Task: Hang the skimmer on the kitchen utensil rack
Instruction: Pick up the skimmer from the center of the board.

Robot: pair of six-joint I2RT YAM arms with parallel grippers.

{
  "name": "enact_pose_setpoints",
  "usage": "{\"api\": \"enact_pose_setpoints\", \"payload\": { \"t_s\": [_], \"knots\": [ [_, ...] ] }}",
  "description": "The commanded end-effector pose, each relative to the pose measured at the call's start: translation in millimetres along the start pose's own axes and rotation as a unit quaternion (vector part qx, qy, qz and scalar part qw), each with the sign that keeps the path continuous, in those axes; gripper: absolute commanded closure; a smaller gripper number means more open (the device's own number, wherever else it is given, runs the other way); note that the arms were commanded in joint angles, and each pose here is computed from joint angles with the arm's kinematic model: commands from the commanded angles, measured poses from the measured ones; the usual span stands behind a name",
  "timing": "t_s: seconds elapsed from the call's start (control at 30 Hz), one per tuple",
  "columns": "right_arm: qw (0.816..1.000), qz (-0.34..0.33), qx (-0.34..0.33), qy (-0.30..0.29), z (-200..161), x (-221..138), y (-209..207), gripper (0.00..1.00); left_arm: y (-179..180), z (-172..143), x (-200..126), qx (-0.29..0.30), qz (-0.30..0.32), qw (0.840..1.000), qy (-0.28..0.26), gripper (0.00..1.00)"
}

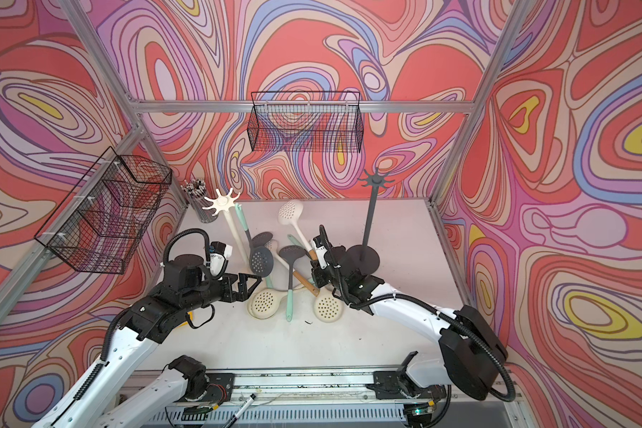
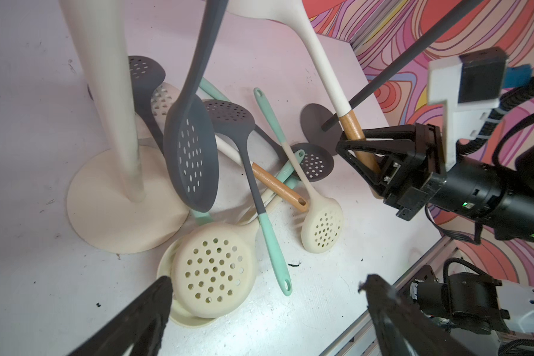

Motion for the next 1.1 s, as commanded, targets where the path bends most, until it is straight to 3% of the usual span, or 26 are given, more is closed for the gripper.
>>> {"api": "enact_pose_setpoints", "payload": {
  "t_s": [0.0,0.47,1.07],
  "knots": [
    [0.999,0.014,0.015,-0.032,10.6,0.7,2.9,0.91,-1.0,2.2,2.8,-0.002,-0.016,1.000,-0.004,0.01],
    [0.999,0.018,0.035,0.001,-4.8,12.5,2.0,0.91,1.3,-1.1,-2.5,0.035,0.007,0.999,0.004,0.01],
    [0.999,0.017,0.034,0.021,-4.3,-8.1,1.0,0.91,-3.3,6.9,-18.0,0.075,0.020,0.997,-0.017,0.00]
  ]
}}
Point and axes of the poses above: each gripper's point midway between its finger pads, its own x axis out along the fingers, its own y axis along the line the jaws close on, z = x × y, the point moved 10 cm from there along -x, back along the fingers, and after that the axes turned 6 degrees about x, right-handed, at the moved point
